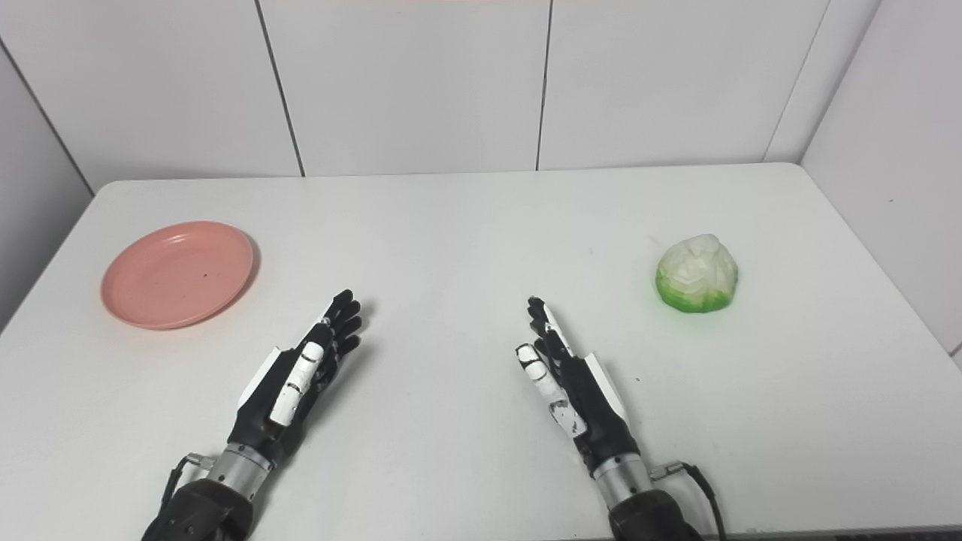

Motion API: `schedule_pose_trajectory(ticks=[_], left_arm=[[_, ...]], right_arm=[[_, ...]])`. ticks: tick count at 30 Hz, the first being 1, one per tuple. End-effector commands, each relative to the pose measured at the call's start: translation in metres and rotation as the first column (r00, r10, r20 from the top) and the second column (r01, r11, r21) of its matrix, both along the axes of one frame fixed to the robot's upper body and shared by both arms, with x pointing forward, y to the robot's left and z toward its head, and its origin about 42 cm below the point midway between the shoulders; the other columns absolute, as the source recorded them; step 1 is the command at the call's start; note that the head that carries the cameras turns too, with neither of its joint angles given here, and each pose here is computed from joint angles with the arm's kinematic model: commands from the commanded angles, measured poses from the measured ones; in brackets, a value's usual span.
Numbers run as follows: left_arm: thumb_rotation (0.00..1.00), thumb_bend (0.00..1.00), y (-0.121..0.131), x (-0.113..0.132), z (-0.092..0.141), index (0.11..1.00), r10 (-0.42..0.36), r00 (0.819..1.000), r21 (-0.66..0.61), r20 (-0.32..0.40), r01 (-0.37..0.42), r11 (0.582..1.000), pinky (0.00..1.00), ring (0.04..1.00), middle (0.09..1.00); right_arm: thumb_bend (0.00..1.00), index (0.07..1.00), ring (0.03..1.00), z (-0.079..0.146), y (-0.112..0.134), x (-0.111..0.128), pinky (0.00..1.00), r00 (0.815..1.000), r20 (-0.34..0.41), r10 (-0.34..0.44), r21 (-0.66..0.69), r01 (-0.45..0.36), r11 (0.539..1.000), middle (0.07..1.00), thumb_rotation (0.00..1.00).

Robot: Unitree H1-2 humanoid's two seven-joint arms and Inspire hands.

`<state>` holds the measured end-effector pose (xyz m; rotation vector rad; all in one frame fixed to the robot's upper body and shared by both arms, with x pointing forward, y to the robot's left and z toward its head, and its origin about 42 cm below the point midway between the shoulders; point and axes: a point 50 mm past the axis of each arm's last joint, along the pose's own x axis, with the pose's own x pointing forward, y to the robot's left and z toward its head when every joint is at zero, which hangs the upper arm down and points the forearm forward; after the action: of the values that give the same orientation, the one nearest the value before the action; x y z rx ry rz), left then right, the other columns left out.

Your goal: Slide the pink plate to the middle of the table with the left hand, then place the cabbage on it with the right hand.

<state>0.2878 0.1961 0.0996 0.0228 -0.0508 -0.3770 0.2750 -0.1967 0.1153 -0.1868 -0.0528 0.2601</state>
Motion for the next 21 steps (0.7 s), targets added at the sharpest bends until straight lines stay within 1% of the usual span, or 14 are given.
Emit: schedule_pose_trajectory(ticks=[1, 9, 15, 21], left_arm=[[1.0, 0.51, 0.0058, -0.0117, -0.0345, 1.0, 0.018, 0.994, 0.025, -0.107, -0.015, 1.0, 0.99, 0.998, 1.0], [1.0, 0.51, 0.0058, -0.0117, -0.037, 1.0, 0.026, 0.994, 0.026, -0.11, -0.023, 0.999, 0.98, 0.994, 1.0], [1.0, 0.51, 0.0057, -0.0117, -0.0363, 1.0, 0.02, 0.994, 0.027, -0.107, -0.017, 0.999, 0.98, 0.996, 1.0], [1.0, 0.52, 0.0062, -0.0107, -0.0359, 1.0, 0.019, 0.994, 0.03, -0.111, -0.015, 0.999, 0.99, 1.0, 1.0]], right_arm=[[0.37, 1.0, 0.994, -0.0037, 0.0003, 0.0026, 1.0, 1.0, -0.003, -0.014, 0.008, 0.014, 1.0, 1.0, 1.0], [0.38, 1.0, 0.991, -0.0073, 0.0002, 0.0035, 1.0, 1.0, -0.001, -0.011, -0.004, 0.011, 1.0, 1.0, 1.0], [0.4, 1.0, 0.992, -0.0051, -0.0003, 0.003, 1.0, 1.0, -0.003, -0.01, -0.002, 0.01, 1.0, 1.0, 1.0], [0.39, 1.0, 0.994, -0.0038, 0.0004, 0.0034, 1.0, 1.0, -0.005, -0.014, 0.005, 0.014, 1.0, 1.0, 1.0]])
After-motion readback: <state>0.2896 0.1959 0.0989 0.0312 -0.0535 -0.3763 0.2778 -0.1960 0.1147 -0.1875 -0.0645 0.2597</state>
